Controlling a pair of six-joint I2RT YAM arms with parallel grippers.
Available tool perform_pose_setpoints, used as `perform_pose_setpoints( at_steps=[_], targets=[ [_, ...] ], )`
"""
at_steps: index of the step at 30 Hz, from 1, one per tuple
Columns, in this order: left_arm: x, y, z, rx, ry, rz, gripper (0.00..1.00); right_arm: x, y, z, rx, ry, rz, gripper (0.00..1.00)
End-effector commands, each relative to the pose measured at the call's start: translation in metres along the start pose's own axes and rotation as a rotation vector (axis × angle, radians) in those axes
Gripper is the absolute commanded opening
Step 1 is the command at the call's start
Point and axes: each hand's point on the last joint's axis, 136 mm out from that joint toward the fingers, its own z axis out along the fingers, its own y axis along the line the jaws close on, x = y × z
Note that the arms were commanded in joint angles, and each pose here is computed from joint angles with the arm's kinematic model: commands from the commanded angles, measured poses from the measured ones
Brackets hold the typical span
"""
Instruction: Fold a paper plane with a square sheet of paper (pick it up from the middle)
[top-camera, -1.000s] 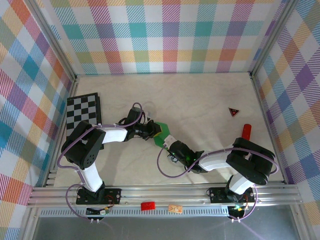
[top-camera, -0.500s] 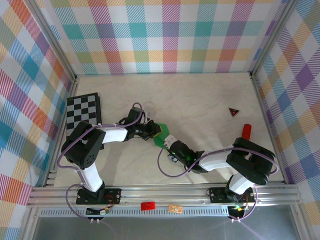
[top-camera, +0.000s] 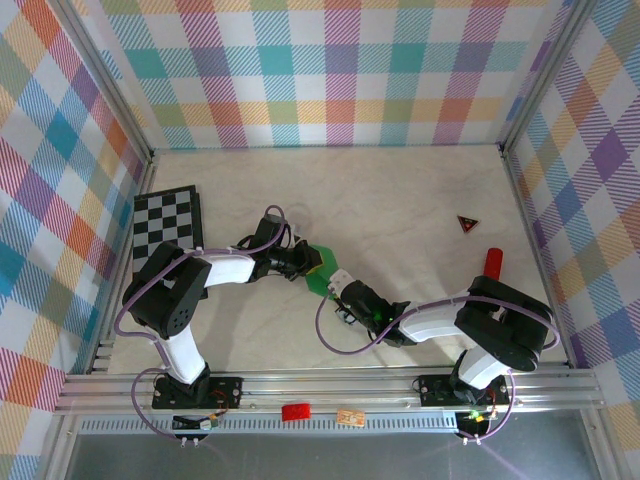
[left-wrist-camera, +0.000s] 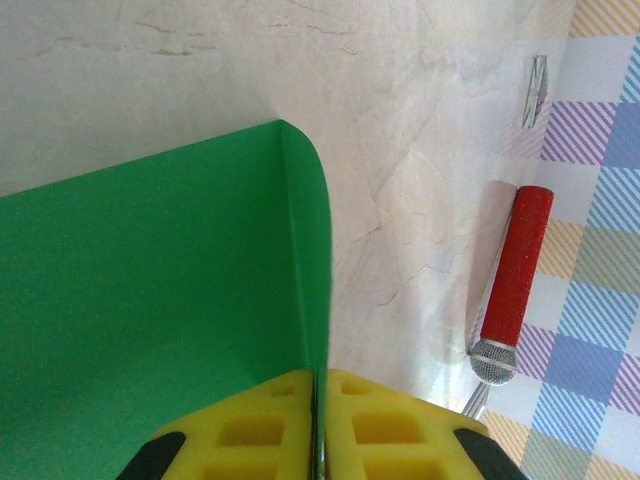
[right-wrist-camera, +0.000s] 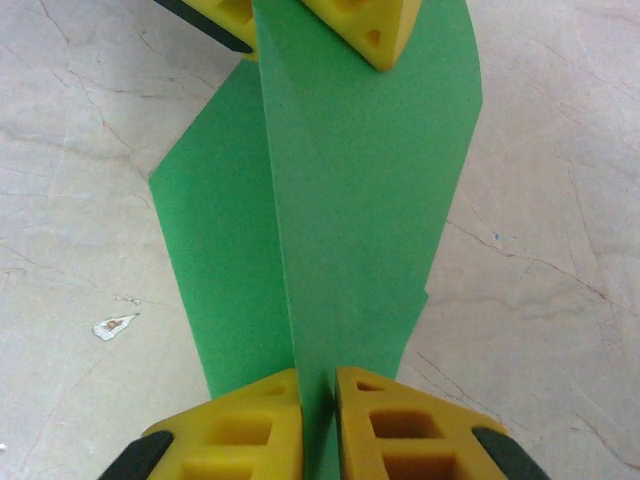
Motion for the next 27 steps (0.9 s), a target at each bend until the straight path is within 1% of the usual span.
perform_pose_setpoints(
  at_steps=[1, 8, 13, 27],
  targets=[
    [-0.0010, -0.0166, -0.0025, 0.020, -0.005, 0.045, 0.11, -0.0068, -0.0013, -0.0036, -0.007, -0.033, 0.030, 0.18],
    [-0.0012, -0.0170, -0.0019, 0.019, -0.004, 0.047, 0.10, -0.0108, -0.0025, -0.0058, -0.006, -0.047, 0.035, 0.23],
    [-0.0004, -0.0176, -0.0016, 0.020, -0.003, 0.049, 0.10, -0.0111, -0.0034, -0.0059, -0.002, -0.049, 0.040, 0.23],
    [-0.0011, -0.0175, -0.0025, 0.014, -0.008, 0.049, 0.11, -0.0098, -0.0007, -0.0044, -0.016, -0.040, 0.050, 0.12]
  ],
)
